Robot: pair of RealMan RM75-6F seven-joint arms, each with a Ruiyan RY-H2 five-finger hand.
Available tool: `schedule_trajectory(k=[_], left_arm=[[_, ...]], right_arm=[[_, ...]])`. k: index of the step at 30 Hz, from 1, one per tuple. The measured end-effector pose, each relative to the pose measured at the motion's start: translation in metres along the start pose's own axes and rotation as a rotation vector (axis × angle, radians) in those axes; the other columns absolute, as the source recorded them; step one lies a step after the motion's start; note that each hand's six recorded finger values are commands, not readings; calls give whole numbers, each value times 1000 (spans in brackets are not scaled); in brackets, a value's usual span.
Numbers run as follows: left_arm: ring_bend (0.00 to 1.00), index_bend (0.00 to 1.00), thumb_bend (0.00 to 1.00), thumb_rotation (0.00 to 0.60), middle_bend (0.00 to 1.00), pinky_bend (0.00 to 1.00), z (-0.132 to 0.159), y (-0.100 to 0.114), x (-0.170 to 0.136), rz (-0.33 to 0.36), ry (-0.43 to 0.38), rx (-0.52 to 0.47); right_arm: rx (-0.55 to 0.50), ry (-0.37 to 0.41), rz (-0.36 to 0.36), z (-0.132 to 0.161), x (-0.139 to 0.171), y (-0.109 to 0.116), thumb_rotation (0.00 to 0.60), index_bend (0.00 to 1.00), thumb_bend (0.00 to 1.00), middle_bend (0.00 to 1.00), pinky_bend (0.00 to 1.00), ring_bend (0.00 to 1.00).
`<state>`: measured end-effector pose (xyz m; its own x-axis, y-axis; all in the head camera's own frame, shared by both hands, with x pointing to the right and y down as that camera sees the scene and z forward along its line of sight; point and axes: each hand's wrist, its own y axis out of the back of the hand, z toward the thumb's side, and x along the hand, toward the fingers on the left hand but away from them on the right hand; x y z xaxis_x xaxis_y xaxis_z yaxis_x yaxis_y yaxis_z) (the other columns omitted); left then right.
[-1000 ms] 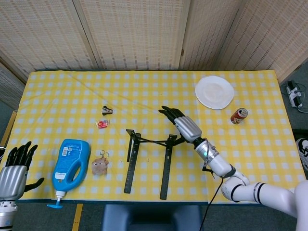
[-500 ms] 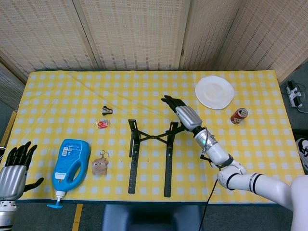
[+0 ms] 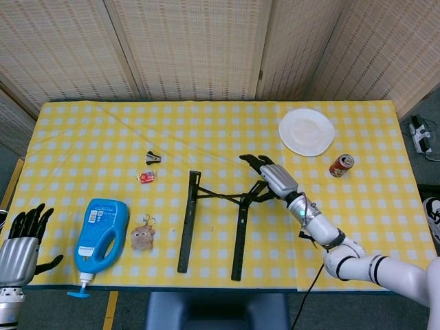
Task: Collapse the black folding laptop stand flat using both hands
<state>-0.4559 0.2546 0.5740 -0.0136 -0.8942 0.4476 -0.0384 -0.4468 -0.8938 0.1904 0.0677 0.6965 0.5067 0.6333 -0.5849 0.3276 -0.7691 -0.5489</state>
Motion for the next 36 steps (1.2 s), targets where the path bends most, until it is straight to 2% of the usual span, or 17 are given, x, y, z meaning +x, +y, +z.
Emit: schedule_trajectory(k=[4,15,22,29,36], left_arm=[[55,0,89,600,6,0,-1,0,0,-1,4,1],[55,0,90,600,5,0,-1,2,0,3,3,0],[55,0,89,600,6,0,1,0,0,0,-5,-6],[56,0,90,600,6,0,2,-1,0,-2,-9,-9],[55,0,89,600,5,0,-1,-2,-2,-6,1,-8]], right_arm=[[-15,3,5,1,0,-2,600,0,176,137,28,192],[-26,85,-46,25,6,17,600,0,176,128,28,188],[16,35,-14,9,12,8,600,5,176,153,38,209],[26,-45,-12,-11,4,-4,600,154,176,239,60,261],[21,-74,-20,-10,-10,-16,600,351,177,323,83,319]])
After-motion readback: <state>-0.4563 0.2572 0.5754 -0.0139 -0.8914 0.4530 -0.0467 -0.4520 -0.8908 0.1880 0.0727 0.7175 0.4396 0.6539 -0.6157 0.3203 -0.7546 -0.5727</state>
